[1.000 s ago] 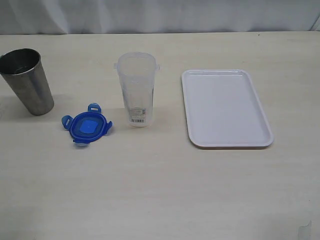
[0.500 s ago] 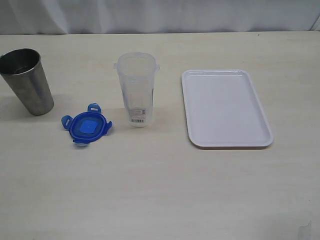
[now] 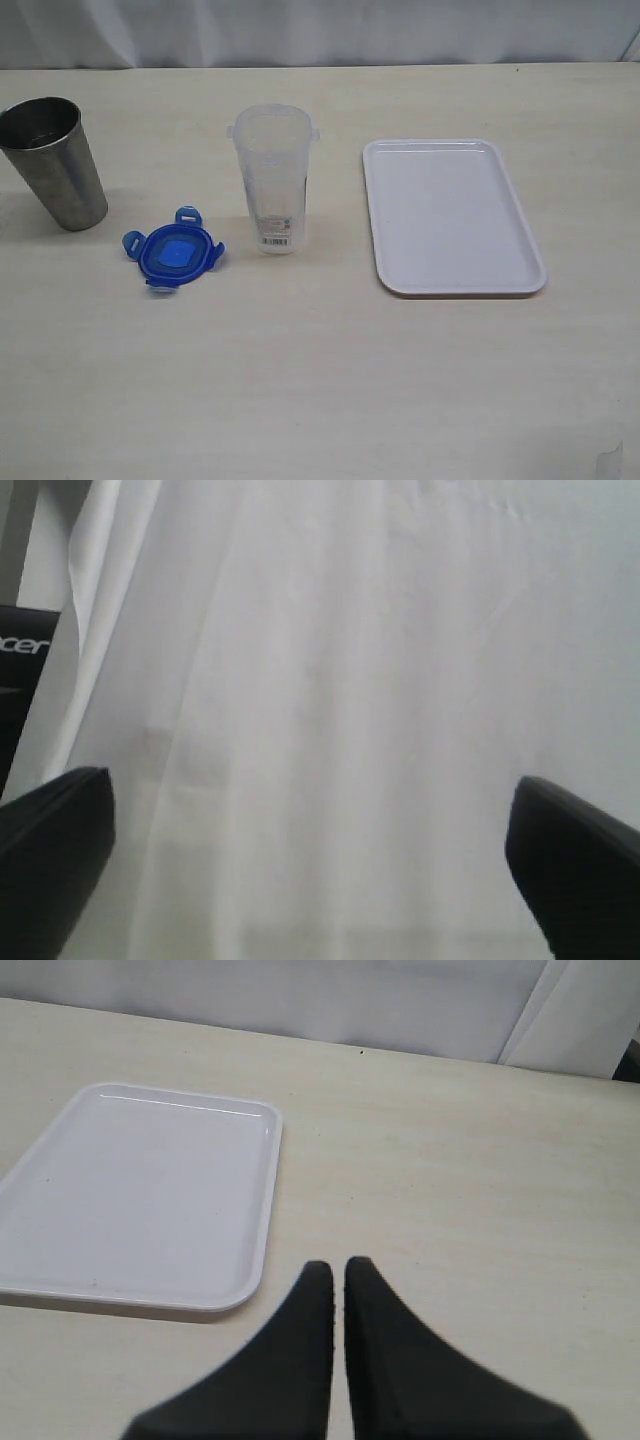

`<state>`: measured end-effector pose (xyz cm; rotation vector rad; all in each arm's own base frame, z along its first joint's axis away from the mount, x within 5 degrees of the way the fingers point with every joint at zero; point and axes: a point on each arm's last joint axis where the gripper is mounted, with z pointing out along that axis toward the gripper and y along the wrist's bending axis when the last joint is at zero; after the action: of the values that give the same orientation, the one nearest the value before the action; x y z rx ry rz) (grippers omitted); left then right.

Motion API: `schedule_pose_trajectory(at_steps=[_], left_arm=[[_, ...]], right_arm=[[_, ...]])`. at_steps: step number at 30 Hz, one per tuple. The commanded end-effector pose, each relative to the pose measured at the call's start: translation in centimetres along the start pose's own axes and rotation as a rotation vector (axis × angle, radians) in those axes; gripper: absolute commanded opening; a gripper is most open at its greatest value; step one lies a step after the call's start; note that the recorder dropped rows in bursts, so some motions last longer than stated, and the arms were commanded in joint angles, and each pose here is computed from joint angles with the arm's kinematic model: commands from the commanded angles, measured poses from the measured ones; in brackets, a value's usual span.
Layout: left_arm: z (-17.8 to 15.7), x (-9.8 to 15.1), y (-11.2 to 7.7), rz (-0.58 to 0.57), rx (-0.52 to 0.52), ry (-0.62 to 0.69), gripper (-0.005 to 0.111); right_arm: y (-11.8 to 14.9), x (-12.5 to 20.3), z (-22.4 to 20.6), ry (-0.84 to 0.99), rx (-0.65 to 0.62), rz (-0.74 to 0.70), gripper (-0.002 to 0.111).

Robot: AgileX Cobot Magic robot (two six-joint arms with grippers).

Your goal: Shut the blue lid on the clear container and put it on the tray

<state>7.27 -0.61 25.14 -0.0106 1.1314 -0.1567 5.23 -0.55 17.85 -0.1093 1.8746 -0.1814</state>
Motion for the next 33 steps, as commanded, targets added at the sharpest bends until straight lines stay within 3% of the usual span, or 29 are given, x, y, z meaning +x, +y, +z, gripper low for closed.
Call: schedule_pose_trajectory(at_steps=[1, 12, 15, 20, 33], left_arm=[[1.8, 2.1, 0.2, 0.054, -0.002, 0.123, 0.105], [5.0, 8.3, 0.9, 0.055, 0.002, 0.318, 0.105], [4.9, 10.6, 1.2, 0.064, -0.005, 0.451, 0.105], [6.2, 13.3, 1.3, 0.059, 0.01, 0.565, 0.105], [8.6, 18.3, 2.1, 0.075, 0.0, 0.695, 0.105]], right_arm=[[0.0, 0.0, 0.0, -0.001, 0.006, 0.004, 0.004], [0.0, 0.0, 0.0, -0.001, 0.006, 0.004, 0.004], [0.0, 0.0, 0.0, -0.001, 0.006, 0.004, 0.004], [0.0, 0.0, 0.0, -0.001, 0.006, 0.004, 0.004], [0.0, 0.0, 0.0, -0.001, 0.006, 0.004, 0.004]])
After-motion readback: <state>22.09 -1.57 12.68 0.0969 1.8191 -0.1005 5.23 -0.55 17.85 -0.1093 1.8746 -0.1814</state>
